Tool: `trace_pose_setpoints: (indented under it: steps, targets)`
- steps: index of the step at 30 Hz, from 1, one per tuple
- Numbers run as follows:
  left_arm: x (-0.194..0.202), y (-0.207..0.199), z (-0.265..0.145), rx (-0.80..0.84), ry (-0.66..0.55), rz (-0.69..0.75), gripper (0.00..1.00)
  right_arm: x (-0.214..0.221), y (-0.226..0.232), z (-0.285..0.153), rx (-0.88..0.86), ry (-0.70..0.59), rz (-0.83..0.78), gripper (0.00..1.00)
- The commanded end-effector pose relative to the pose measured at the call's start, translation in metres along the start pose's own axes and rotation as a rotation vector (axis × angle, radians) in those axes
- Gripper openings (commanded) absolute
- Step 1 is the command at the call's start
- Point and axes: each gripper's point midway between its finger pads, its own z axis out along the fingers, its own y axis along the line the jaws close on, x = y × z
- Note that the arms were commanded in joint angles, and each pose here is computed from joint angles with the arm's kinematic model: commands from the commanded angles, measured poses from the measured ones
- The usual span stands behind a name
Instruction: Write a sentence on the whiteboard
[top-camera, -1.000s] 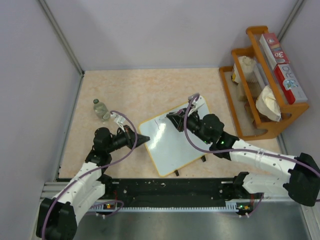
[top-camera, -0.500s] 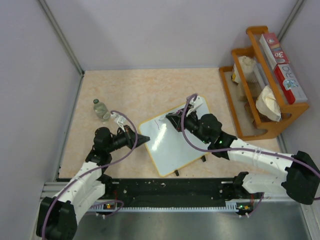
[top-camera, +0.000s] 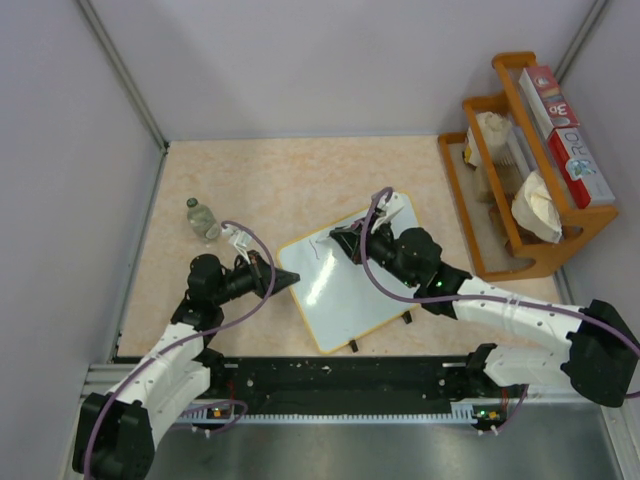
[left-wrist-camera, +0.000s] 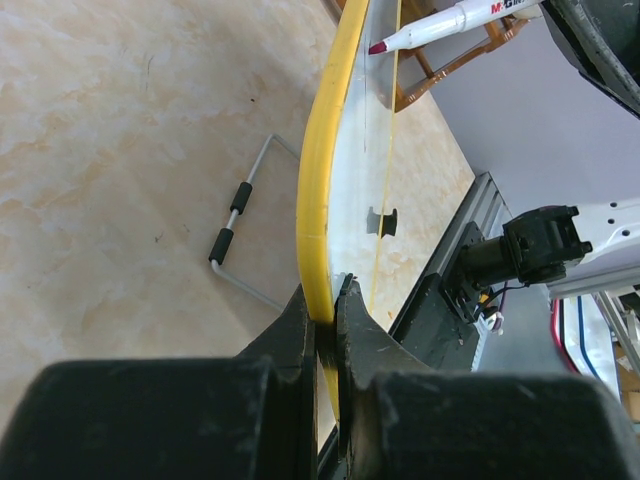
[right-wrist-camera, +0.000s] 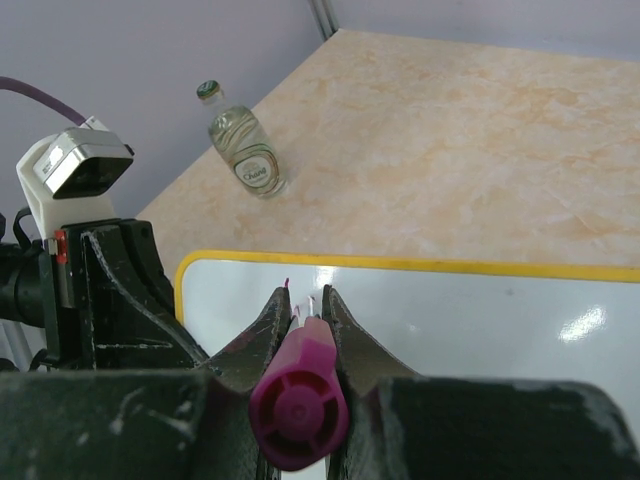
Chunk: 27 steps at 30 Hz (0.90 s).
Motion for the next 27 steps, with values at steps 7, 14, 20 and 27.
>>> trace_pose_setpoints:
  steps: [7, 14, 20, 27]
  targets:
    - [0.020, 0.027, -0.002, -0.068, 0.061, 0.133, 0.00, 0.015, -0.003, -0.007, -0.009, 0.028, 0.022, 0.00]
    - [0.020, 0.026, -0.002, -0.068, 0.061, 0.133, 0.00, 0.021, -0.003, -0.010, -0.016, 0.043, 0.028, 0.00]
    - [0.020, 0.027, -0.002, -0.068, 0.062, 0.133, 0.00, 0.023, -0.009, -0.012, 0.009, 0.049, 0.030, 0.00]
    - [0.020, 0.027, -0.002, -0.071, 0.060, 0.134, 0.00, 0.026, -0.015, -0.016, 0.037, 0.055, 0.025, 0.00]
